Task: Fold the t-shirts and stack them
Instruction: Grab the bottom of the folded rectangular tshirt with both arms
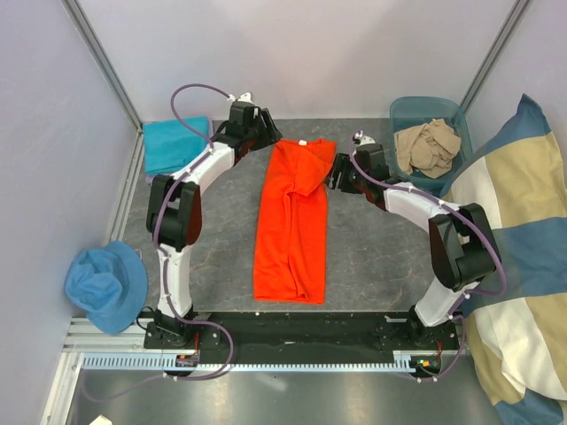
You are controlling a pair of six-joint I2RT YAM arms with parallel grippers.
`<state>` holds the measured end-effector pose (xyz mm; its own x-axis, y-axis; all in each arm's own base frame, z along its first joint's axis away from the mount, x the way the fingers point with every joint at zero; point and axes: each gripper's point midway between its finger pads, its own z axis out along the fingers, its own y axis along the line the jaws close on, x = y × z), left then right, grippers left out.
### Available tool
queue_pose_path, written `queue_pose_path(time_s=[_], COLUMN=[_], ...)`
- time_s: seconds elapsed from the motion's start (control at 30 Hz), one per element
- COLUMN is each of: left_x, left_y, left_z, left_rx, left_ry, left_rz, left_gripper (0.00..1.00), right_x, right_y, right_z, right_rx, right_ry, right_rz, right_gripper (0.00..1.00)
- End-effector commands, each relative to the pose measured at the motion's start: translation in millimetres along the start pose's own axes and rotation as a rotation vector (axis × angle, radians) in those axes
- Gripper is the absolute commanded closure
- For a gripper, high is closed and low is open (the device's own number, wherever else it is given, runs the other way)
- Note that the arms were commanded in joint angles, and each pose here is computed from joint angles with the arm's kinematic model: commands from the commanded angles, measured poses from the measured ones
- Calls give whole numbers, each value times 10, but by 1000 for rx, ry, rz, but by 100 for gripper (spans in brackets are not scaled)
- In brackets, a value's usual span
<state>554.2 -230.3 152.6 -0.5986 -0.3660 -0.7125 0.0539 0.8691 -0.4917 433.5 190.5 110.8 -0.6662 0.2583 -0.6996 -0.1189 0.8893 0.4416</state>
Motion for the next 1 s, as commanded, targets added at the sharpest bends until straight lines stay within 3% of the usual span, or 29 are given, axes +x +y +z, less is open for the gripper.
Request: queue_pose_path(time_s=[0.0, 0.4, 0.97], left_x=[-93, 4, 190], left_y=[22, 125, 319], left_z=[319, 939, 1102], left_rx=[65, 140, 117], left_ry=[16, 49, 76], left_rz=[53, 37, 8], left_gripper=[35, 34, 37], right_x=[81, 446, 995], right_y=[305, 546, 468], right_z=[-122, -69, 120], right_rx=[-77, -124, -98], right_ry=[4, 59, 167], right_rz=[-26, -34, -21], right_gripper=[31, 31, 31])
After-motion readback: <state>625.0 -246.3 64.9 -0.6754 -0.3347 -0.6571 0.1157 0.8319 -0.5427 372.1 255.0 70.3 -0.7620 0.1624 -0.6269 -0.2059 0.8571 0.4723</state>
